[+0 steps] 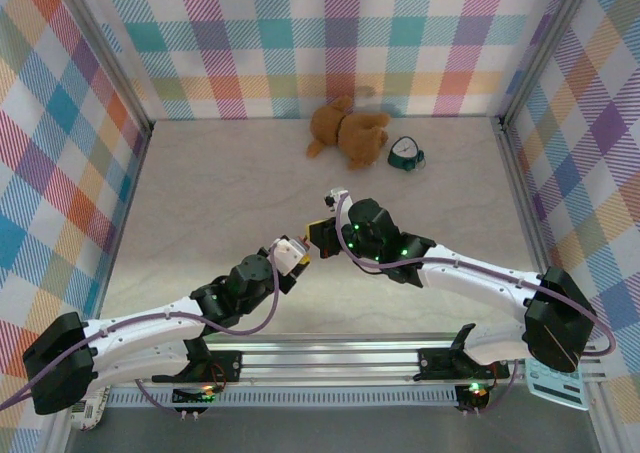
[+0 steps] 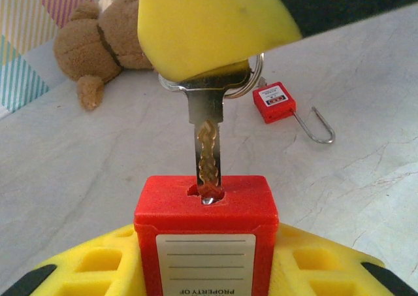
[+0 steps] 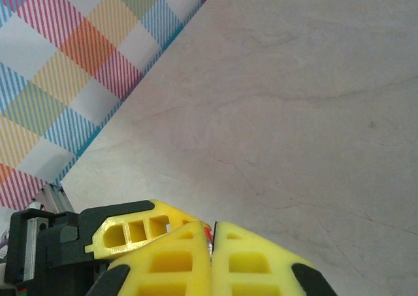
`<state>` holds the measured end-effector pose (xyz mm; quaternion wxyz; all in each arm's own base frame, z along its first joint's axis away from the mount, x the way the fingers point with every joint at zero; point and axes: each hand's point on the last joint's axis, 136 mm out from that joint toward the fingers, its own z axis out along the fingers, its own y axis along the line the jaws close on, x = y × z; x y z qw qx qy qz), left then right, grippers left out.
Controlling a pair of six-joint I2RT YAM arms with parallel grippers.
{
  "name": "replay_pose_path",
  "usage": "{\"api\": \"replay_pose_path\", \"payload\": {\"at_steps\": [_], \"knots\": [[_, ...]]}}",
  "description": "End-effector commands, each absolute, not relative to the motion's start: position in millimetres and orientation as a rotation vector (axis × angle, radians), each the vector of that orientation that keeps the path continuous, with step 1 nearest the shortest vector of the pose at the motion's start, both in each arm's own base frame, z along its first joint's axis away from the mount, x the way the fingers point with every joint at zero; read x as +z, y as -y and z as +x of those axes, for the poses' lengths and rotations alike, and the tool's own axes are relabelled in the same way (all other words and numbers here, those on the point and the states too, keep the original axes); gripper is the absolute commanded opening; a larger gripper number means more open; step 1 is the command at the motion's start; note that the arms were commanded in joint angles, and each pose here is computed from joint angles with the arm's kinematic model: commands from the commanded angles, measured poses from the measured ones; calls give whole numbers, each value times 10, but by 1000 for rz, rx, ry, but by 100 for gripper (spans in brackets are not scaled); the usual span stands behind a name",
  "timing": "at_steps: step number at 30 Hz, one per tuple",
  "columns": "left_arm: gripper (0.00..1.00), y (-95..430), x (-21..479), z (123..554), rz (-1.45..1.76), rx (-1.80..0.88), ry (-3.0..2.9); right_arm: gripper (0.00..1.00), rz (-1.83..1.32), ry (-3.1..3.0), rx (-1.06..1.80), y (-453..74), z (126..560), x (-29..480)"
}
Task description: Unlock with the key
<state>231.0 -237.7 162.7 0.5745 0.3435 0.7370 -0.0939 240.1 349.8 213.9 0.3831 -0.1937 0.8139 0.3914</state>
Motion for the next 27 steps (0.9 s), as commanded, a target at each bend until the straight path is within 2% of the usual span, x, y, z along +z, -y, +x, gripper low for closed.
{"api": "replay_pose_path", "payload": {"at_steps": [1, 27], "knots": [[24, 2634, 2543, 2357, 660, -385, -1483, 2, -567, -2209, 906, -3434, 2289, 1664], [23, 2424, 2730, 2329, 542, -439, -1419, 1, -505, -2270, 881, -3556, 2366, 1418]]}}
